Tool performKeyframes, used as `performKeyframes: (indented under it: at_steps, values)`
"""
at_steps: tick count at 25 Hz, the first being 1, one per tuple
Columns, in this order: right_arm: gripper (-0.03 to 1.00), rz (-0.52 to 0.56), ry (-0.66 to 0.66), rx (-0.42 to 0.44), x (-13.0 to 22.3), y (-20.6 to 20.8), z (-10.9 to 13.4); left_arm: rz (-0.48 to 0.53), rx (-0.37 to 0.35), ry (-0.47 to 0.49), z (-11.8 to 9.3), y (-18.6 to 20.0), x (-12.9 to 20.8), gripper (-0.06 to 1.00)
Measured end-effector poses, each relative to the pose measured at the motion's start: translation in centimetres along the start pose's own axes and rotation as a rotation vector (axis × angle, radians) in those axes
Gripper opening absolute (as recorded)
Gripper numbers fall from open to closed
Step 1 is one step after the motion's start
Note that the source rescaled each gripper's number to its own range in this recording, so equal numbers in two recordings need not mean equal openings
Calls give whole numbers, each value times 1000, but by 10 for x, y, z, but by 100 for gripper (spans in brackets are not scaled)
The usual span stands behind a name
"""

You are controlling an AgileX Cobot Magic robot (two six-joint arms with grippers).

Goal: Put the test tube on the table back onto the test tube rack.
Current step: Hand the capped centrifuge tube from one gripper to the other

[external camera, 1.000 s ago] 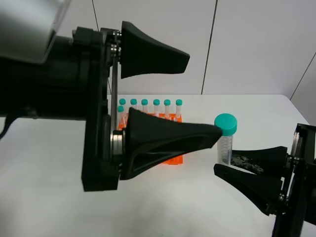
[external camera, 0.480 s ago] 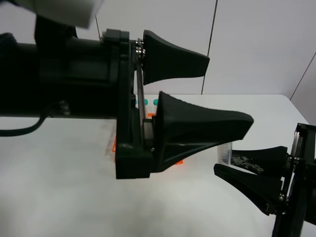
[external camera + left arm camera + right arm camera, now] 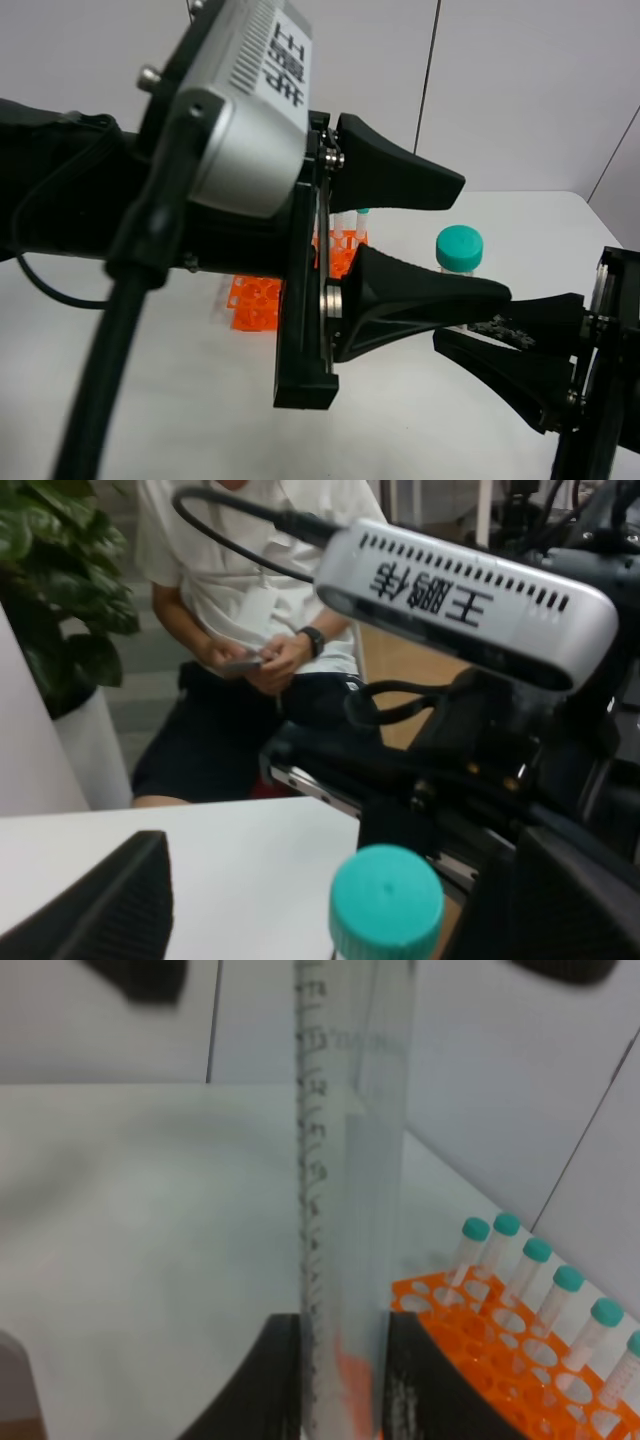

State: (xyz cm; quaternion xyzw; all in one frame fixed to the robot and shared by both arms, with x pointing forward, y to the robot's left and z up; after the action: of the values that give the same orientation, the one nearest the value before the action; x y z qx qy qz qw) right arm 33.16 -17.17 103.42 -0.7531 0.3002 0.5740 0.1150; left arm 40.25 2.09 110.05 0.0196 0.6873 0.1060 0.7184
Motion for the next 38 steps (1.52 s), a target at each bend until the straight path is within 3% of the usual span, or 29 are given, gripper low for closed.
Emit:
performKeyframes:
  at_steps: [4, 10, 22, 24, 25, 26, 38]
  values:
    - [5, -2, 0, 1, 0, 0, 0, 8, 28, 30, -1, -5, 5, 60]
    - [5, -4, 0, 1, 0, 0, 0, -18, 89, 30, -7, -6, 1, 31]
    - [5, -8, 3, 2, -1, 0, 0, -36, 98, 21, -7, -6, -5, 24]
    - [5, -8, 8, 2, -1, 0, 0, -35, 96, 21, -7, -6, -5, 17]
    - [5, -9, 12, -1, -1, 0, 0, -34, 92, 23, -6, -6, -5, 4]
    - [5, -9, 12, -1, -1, 0, 0, -34, 90, 22, -6, -6, -6, 0]
    - [5, -70, -33, 20, -7, 0, -2, -55, 67, 28, -2, -6, -14, 0]
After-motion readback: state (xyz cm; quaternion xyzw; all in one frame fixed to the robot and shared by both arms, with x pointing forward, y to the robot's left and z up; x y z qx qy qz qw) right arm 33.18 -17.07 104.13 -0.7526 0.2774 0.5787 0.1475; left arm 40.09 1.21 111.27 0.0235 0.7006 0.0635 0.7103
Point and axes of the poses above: a point on each arm's last joint axis where the gripper is mounted, y pointing back along that axis away from the gripper, z along the wrist's bending axis when the last joint is at zero, x = y × z, the point moved 3 cm from there along -y, pointing out along that axis toward the gripper, and after that the axes turned 3 degrees about y, right-handed, at the moved point
